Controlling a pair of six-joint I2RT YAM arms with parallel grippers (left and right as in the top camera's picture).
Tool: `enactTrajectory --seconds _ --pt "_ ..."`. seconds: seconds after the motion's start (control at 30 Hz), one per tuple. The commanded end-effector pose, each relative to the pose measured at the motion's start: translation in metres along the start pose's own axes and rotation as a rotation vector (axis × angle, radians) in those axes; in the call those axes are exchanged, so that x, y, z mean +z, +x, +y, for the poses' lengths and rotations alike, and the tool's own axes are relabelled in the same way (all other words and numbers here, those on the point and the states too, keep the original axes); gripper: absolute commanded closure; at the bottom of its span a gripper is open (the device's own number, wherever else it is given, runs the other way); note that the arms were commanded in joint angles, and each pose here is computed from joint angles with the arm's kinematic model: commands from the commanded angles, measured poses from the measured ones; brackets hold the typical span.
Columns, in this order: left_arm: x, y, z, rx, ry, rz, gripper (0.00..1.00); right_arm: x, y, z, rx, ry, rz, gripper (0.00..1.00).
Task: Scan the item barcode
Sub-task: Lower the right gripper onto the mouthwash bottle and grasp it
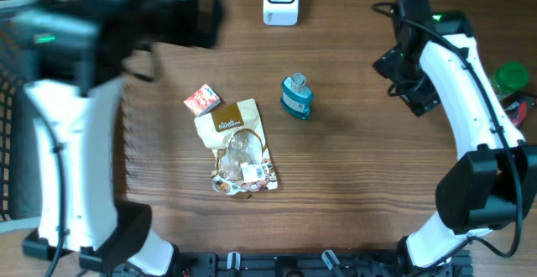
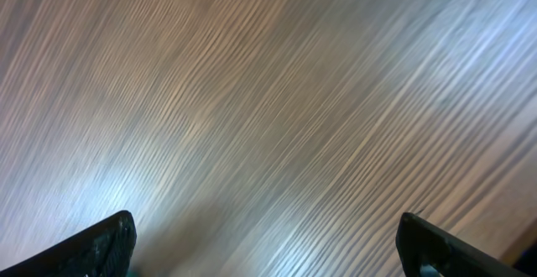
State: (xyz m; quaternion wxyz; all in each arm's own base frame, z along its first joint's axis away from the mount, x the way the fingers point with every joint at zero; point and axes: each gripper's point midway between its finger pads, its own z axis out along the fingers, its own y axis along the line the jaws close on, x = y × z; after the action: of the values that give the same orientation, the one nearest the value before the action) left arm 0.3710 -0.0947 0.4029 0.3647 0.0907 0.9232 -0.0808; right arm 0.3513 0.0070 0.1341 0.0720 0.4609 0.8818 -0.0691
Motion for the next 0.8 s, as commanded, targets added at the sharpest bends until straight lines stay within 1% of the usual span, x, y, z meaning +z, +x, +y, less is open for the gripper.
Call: enactTrajectory --seconds 0.0,0.07,0.13,0.2,0.27,0.43,0.53,0.77 --pt "0.031 0.008 0.065 -0.108 -0.122 0.077 0.0 -0.029 0.036 0.048 -0.12 -0.159 0.054 0.0" --pt "0.052 0.013 0.085 -0.144 -0.146 0.11 0.0 -0.058 0.055 0.075 -0.187 -0.251 0.025 0.0" --pt "0.077 0.016 0.094 -0.155 -0.15 0.134 0.0 -0.081 0.07 0.093 -0.228 -0.324 0.014 0.0" --pt "0.104 0.024 0.098 -0.158 -0.149 0.162 0.0 -0.101 0.082 0.103 -0.23 -0.374 0.007 0.0" --pt "0.124 0.031 0.1 -0.157 -0.145 0.183 0.0 -0.106 0.092 0.107 -0.202 -0.397 0.046 0.01" --pt "0.167 0.059 0.101 -0.142 -0.12 0.235 0.0 -0.087 0.111 0.116 -0.22 -0.37 0.147 0.01" --pt "0.186 0.078 0.101 -0.139 -0.105 0.269 0.0 -0.07 0.125 0.125 -0.247 -0.341 0.177 0.01" --pt "0.208 0.096 0.101 -0.143 -0.09 0.286 0.0 -0.053 0.147 0.14 -0.291 -0.325 0.196 0.01"
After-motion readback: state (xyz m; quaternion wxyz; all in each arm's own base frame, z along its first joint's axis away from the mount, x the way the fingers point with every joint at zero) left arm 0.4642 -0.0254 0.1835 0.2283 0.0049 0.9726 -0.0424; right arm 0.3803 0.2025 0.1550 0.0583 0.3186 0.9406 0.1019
